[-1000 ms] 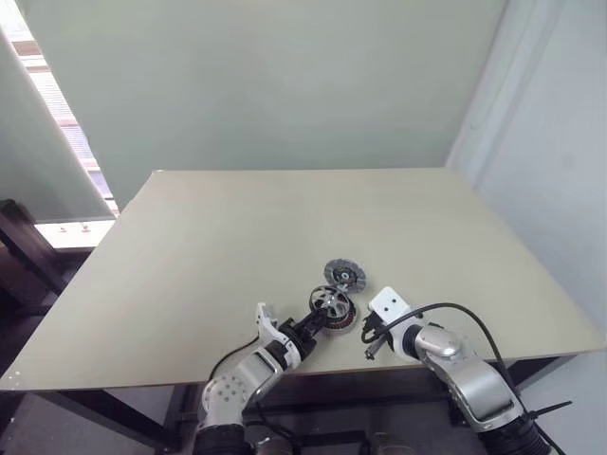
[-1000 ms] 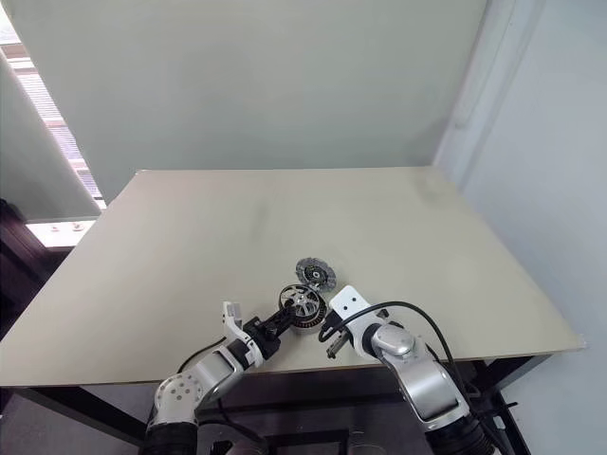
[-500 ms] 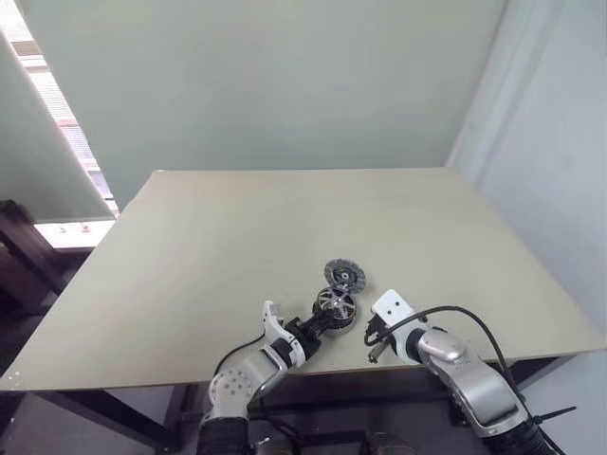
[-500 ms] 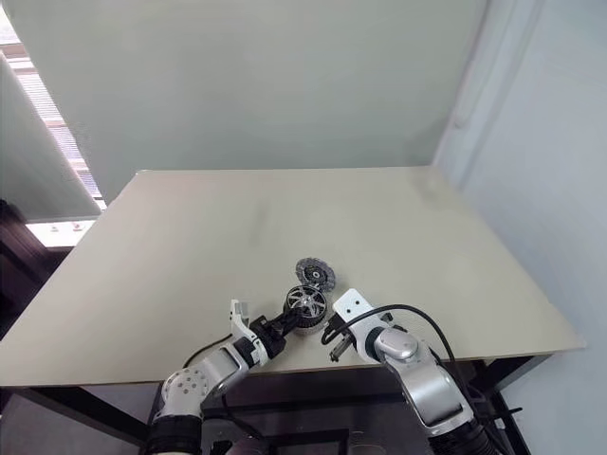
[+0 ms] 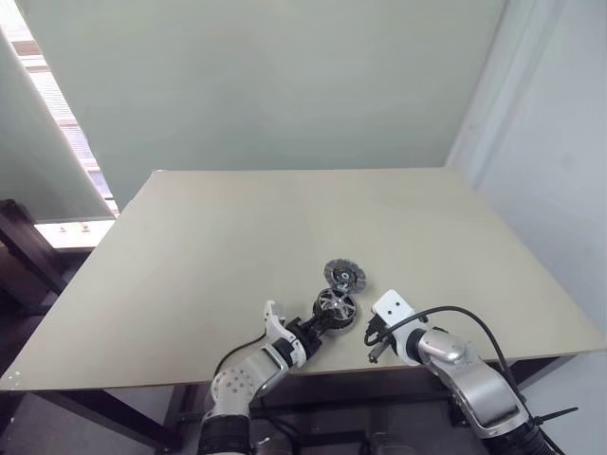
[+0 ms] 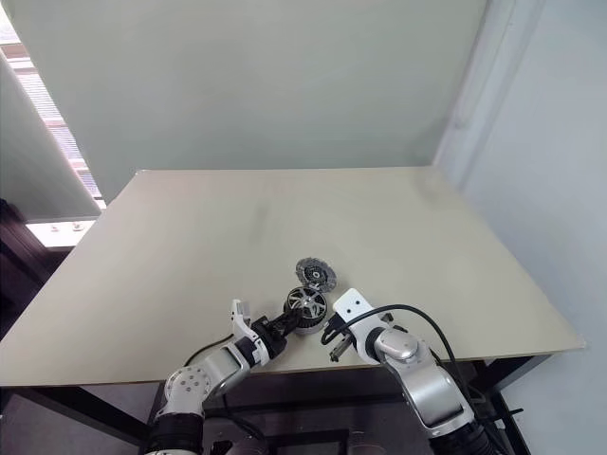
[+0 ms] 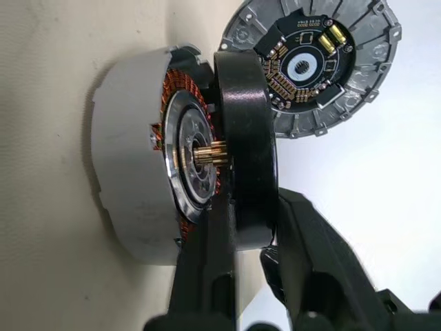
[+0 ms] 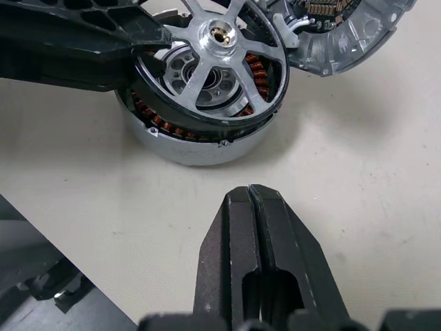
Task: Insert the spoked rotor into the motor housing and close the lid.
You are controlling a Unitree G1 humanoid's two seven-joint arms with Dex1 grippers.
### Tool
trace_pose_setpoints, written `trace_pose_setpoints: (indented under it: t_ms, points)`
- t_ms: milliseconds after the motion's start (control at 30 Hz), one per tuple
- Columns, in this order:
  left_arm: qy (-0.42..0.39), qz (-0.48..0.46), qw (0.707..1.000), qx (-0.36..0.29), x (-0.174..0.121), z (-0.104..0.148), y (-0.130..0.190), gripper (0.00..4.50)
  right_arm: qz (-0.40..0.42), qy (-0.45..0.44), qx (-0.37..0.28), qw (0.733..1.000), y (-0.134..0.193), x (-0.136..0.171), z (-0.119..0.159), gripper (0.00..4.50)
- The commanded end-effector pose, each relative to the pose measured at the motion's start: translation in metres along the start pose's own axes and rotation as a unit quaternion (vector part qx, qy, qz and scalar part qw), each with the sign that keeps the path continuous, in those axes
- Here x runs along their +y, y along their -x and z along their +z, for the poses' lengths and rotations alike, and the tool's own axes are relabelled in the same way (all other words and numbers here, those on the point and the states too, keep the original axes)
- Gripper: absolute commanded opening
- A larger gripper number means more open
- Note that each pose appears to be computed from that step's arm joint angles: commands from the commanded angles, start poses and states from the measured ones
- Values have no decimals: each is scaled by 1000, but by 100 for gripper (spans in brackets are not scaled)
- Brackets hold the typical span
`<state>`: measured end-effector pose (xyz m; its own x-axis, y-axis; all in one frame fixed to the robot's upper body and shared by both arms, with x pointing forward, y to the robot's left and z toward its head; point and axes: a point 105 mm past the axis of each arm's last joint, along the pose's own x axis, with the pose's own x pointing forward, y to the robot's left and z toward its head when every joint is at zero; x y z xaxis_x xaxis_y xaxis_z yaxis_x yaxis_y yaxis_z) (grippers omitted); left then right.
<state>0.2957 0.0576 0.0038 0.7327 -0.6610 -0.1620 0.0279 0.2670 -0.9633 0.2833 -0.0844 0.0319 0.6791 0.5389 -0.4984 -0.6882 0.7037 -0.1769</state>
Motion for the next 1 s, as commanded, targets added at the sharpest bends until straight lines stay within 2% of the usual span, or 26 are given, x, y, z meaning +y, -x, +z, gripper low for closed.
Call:
trace_pose_setpoints:
  t_ms: [33,233,433,667,1000]
  points:
    - [-4,-30,1000,5,-17,-5,-11,201,-17,9,-32,999,5,-8,17,0]
    - [-30,-27,999,-4,-25,1,-8,401,-19,5,-34,999,3,-8,17,0]
    - [-87,-12,996,18,-38,4,1,401,-19,1,-41,999,0,-8,19,0]
    - [-154,10,988,-15,-51,29,20,401,-14,2,-47,999,-6,-9,20,0]
    - [-238,73,968,0,-40,61,63,401,-2,9,-49,999,-12,-11,22,0]
